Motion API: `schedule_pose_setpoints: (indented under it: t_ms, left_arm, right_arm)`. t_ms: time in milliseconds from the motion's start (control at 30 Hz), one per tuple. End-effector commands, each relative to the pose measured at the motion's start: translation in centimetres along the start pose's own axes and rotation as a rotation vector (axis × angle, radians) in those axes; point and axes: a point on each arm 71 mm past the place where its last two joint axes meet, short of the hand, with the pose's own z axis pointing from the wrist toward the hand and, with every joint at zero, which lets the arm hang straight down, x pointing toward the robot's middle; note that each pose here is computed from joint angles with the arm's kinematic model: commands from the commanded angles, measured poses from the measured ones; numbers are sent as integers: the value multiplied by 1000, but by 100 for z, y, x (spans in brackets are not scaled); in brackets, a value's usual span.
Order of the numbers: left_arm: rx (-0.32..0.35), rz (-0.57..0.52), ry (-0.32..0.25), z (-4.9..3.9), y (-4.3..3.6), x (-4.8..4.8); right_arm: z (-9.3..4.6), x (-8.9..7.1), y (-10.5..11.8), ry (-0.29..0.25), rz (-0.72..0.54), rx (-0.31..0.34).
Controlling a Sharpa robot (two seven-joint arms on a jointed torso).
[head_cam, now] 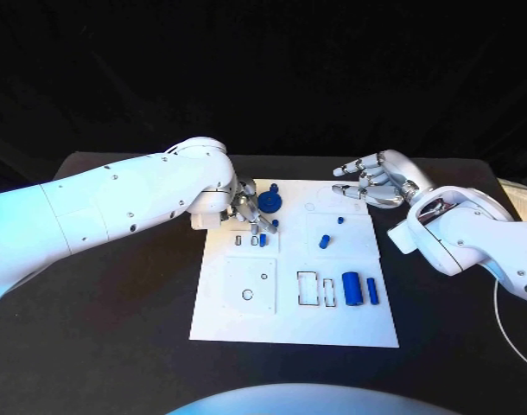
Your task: Assemble the parts on the task board
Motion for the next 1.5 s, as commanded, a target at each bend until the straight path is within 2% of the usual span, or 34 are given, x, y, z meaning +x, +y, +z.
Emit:
schedule_pose_setpoints:
  t_ms: [33, 967, 1500]
  left_arm:
    - [-4, 22, 31, 8, -12, 29]
    - [1, 30, 86, 44, -35, 110]
    - [8, 14, 72, 45, -50, 107]
  right_arm:
    - [0, 15, 9, 6, -6, -3]
    - [13, 35, 20, 13, -3, -8]
    - [24, 41, 15, 14, -3, -8]
